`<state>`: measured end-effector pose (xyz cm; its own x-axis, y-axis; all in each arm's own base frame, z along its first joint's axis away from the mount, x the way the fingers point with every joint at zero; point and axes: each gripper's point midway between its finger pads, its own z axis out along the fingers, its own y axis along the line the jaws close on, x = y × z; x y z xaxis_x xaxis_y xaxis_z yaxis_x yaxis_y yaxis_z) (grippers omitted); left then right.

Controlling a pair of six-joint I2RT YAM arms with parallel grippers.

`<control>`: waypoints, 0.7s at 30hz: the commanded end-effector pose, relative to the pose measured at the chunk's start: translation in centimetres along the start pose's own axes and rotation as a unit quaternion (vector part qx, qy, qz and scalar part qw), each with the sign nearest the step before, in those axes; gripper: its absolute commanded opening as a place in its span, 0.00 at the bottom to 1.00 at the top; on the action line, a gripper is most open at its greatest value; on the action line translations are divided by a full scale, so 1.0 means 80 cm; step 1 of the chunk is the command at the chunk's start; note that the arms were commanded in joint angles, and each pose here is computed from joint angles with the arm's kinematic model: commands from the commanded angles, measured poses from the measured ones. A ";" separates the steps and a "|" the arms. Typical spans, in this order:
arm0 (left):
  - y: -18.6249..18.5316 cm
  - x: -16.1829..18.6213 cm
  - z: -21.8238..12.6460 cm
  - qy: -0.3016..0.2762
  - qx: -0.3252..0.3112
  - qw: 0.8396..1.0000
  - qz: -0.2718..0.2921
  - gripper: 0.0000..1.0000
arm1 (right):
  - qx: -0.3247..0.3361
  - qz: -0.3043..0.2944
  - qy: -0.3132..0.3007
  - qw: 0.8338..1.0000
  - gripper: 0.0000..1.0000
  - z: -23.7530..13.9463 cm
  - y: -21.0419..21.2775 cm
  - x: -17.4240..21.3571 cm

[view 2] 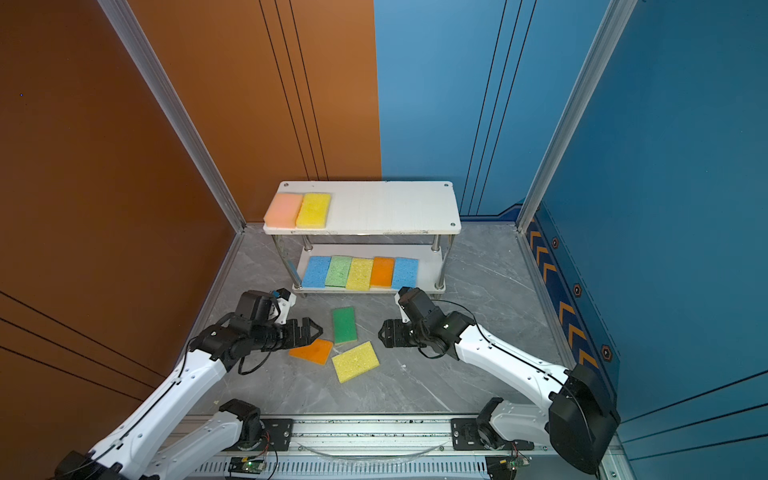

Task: Place and organize the cleaning sponges onto the shelf
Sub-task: 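Lower both grippers toward the green sponge on the table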

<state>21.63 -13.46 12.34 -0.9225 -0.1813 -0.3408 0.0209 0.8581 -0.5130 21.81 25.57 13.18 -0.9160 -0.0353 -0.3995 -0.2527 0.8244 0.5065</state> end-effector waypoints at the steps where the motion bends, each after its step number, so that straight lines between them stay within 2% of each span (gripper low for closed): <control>1: -0.015 -0.005 0.013 -0.009 0.023 1.000 -0.014 0.98 | -0.007 -0.002 -0.001 1.000 0.75 0.009 -0.001 0.003; 4: -0.013 -0.010 0.026 -0.009 0.012 1.000 -0.016 0.99 | -0.011 -0.001 0.004 1.000 0.75 0.014 -0.002 0.007; 21: -0.031 -0.041 0.090 0.018 -0.027 0.999 0.019 0.80 | -0.010 -0.003 0.006 1.000 0.75 0.014 -0.016 0.013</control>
<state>26.18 -18.01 8.66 -0.9445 -0.1533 -0.2905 0.0036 0.8795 -0.4760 21.71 25.44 10.96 -0.9253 -0.0438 -0.3767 -0.2480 0.8213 0.5137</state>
